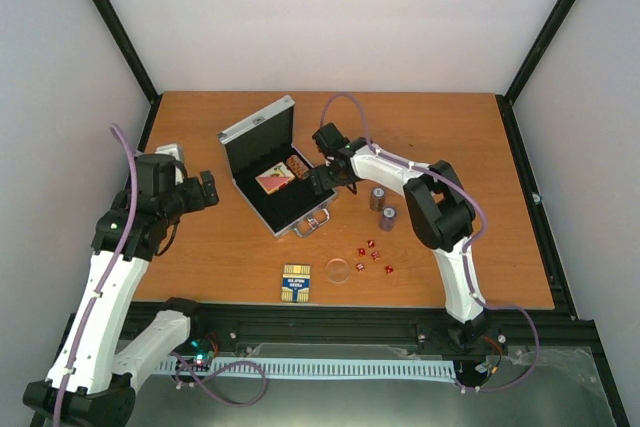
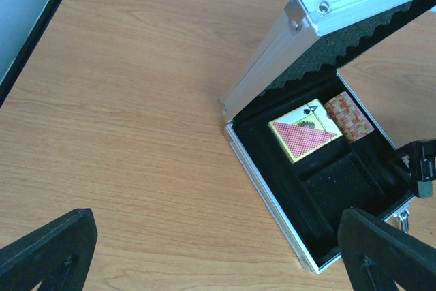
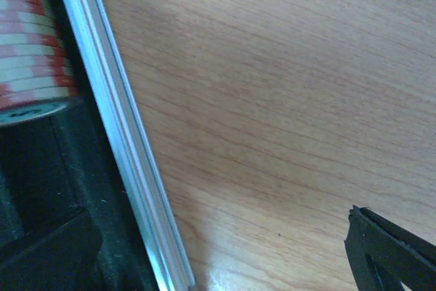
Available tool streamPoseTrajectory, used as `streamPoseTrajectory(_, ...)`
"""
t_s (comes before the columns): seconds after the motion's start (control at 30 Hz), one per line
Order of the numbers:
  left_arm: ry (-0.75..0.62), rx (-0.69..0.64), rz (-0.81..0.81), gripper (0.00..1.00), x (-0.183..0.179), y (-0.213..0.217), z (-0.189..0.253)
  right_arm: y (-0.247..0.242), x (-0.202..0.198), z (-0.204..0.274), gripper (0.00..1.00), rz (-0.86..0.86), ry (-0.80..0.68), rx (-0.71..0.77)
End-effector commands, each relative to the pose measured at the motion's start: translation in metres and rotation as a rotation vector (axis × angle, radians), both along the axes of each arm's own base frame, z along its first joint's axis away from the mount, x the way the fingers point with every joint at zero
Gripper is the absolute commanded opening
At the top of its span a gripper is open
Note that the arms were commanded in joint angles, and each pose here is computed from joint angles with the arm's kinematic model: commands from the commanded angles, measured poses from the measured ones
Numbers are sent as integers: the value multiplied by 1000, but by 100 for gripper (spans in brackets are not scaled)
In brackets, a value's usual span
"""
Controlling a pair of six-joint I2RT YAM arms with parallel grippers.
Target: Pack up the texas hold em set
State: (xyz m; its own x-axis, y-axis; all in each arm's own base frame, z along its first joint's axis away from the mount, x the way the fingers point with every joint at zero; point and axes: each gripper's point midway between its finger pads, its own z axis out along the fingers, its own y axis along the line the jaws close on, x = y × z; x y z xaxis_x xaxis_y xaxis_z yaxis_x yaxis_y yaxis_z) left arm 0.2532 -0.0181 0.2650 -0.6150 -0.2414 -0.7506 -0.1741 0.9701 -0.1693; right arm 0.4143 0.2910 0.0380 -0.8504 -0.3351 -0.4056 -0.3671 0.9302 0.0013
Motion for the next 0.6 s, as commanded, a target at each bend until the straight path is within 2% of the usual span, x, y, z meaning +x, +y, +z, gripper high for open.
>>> streamPoseTrajectory(0.0,-27,-26,8,100,1,-1,4,11,3,23,100,22,-37,61)
streamPoseTrajectory(0.27,-21,-22,6,100,3,-1,3,18,10,-6,100,20,2,47)
streamPoseTrajectory(0.57,-9,-12,12,100,2,0,-1,30,31,-16,100,10,-14,67)
